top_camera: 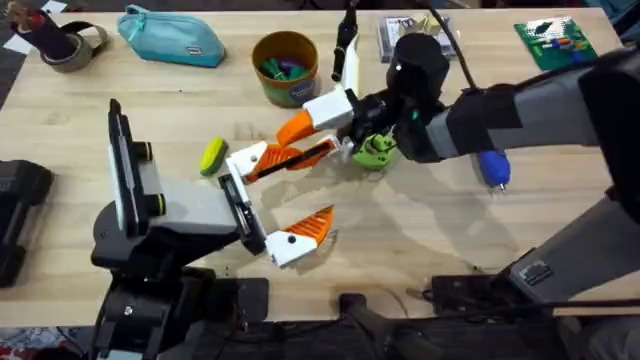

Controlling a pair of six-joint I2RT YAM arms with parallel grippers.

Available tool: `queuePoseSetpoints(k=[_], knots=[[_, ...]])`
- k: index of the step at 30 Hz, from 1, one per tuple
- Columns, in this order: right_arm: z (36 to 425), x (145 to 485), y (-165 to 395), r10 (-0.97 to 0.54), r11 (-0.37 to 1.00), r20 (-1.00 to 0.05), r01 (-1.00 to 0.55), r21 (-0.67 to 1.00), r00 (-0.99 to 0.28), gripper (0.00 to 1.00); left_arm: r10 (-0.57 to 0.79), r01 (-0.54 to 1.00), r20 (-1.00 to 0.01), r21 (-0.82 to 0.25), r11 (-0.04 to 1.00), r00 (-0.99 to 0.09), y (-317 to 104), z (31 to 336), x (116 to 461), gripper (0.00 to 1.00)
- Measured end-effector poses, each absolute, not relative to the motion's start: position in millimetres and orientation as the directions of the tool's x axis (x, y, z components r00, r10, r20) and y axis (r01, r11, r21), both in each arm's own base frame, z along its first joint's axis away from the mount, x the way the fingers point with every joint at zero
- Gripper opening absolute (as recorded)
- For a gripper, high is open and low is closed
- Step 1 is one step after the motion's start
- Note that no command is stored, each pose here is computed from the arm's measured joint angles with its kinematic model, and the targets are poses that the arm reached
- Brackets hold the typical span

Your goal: Pick up the gripper from the table and insert it into the empty holder that is missing its gripper. Then pick up a screw, insert it into the mounting hole, and use the screwdriver to tighten it. Finally, clean up the table by picking up the vegetable and placing it into the bucket.

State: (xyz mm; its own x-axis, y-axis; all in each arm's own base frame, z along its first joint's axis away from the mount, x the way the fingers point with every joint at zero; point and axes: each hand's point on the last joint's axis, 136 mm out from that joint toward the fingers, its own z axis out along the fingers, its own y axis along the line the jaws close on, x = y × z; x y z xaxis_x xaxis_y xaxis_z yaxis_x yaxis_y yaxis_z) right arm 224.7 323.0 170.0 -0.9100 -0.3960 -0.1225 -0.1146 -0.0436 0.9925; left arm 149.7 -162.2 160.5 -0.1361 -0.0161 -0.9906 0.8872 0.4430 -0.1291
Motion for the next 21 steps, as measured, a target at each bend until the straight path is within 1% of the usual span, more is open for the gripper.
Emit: queuePoseSetpoints(k=[5, 8, 10, 11, 15, 17, 18, 21], knots=[[172.7, 224.9, 321.5, -0.391, -0.053, -0.137, -0.127, 0.991, -0.91, 0.991, -0.016, 0.887, -0.991, -0.129, 0.443, -0.136, -162.3, 160.5, 149.7, 0.986], [172.7, 224.8, 321.4, -0.392, -0.049, -0.128, -0.118, 0.992, -0.911, 0.938, -0.016, 0.887, -0.991, -0.129, 0.443, -0.136, -162.3, 160.5, 149.7, 0.986], [172.8, 224.3, 321.2, -0.394, -0.048, -0.124, -0.114, 0.992, -0.911, 0.825, -0.016, 0.887, -0.991, -0.129, 0.443, -0.136, -162.3, 160.5, 149.7, 0.986], [170.5, 222.6, 320.3, -0.397, -0.041, -0.108, -0.1, 0.994, -0.911, 0.492, -0.016, 0.887, -0.991, -0.129, 0.443, -0.136, -162.3, 160.5, 149.7, 0.986], [169.1, 221.7, 319.8, -0.397, -0.037, -0.098, -0.091, 0.995, -0.912, 0.156, -0.015, 0.887, -0.991, -0.128, 0.443, -0.135, -162.3, 160.5, 149.8, 0.986], [168.1, 221.3, 319.4, -0.397, -0.032, -0.089, -0.082, 0.996, -0.914, 0.047, -0.015, 0.888, -0.991, -0.125, 0.443, -0.133, -162.3, 160.6, 149.7, 0.986], [167.9, 221.2, 319.4, -0.397, -0.032, -0.087, -0.081, 0.996, -0.914, 0.019, -0.015, 0.888, -0.991, -0.126, 0.443, -0.133, -162.3, 160.5, 149.7, 0.986], [167.7, 221.3, 319.4, -0.395, -0.031, -0.086, -0.081, 0.996, -0.914, 0.015, -0.015, 0.888, -0.991, -0.125, 0.443, -0.133, -162.3, 160.6, 149.7, 0.986]])
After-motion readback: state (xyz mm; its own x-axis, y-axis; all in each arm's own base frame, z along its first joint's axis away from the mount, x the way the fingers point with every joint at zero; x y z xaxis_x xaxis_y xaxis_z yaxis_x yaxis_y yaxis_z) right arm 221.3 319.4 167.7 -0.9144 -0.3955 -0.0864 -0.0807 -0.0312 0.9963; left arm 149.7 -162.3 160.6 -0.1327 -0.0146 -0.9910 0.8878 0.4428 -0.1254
